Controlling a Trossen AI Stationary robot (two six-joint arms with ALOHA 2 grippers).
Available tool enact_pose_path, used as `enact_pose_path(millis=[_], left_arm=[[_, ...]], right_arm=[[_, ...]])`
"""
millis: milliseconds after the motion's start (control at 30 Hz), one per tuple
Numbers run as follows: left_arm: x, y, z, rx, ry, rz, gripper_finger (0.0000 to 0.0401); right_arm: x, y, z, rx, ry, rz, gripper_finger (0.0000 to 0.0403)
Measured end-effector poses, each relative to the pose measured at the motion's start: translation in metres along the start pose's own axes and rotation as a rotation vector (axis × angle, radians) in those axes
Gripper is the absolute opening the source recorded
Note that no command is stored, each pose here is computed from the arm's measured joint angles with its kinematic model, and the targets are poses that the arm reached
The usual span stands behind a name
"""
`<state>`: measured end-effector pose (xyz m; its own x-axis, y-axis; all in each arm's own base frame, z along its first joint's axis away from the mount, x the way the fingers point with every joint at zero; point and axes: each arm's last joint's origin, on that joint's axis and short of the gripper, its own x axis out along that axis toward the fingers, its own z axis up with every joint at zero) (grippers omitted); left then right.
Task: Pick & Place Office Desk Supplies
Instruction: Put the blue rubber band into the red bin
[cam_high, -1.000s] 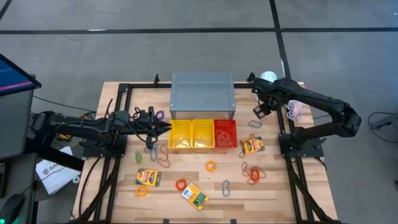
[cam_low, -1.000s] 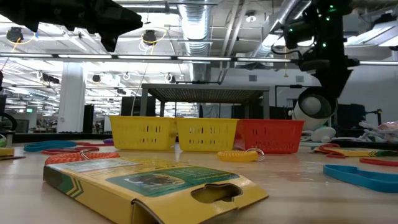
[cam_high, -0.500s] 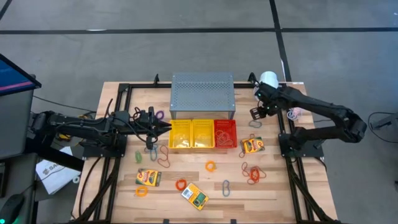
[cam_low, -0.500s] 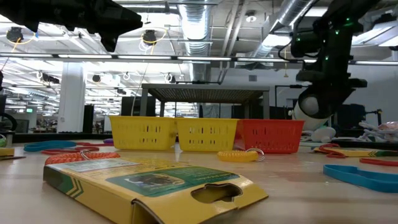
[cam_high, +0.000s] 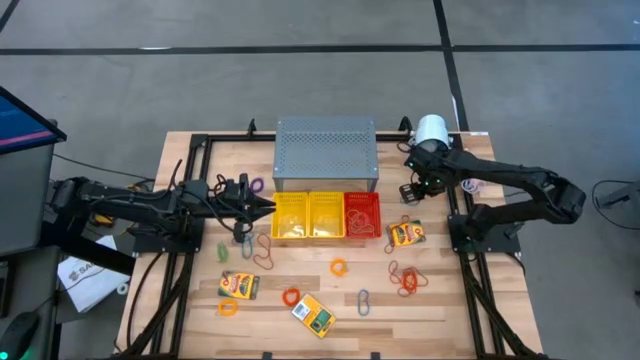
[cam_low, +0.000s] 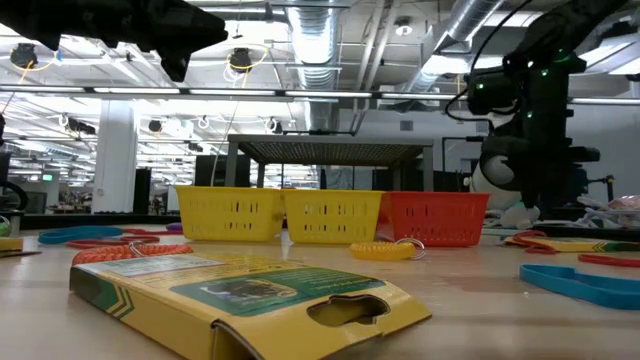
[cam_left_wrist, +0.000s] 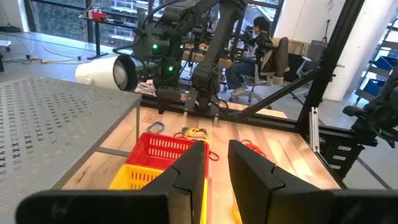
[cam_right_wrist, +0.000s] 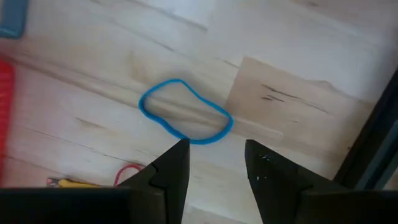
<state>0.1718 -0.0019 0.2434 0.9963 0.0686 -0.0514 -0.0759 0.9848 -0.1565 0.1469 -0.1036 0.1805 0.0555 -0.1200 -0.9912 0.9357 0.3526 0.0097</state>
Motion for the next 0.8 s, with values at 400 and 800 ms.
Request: enact_pose_path(millis=[400, 800], left_arm=[[0.000, 0.000, 0.000, 0.000, 0.000, 0.000, 0.0067], [0.000, 0.000, 0.000, 0.000, 0.000, 0.000, 0.0067]], right_arm=[[0.029, 0.015, 0.007, -0.044, 0.071, -0.061, 0.0147], [0.037, 0.011, 0.010, -0.063, 0.072, -0.156, 0.0147]])
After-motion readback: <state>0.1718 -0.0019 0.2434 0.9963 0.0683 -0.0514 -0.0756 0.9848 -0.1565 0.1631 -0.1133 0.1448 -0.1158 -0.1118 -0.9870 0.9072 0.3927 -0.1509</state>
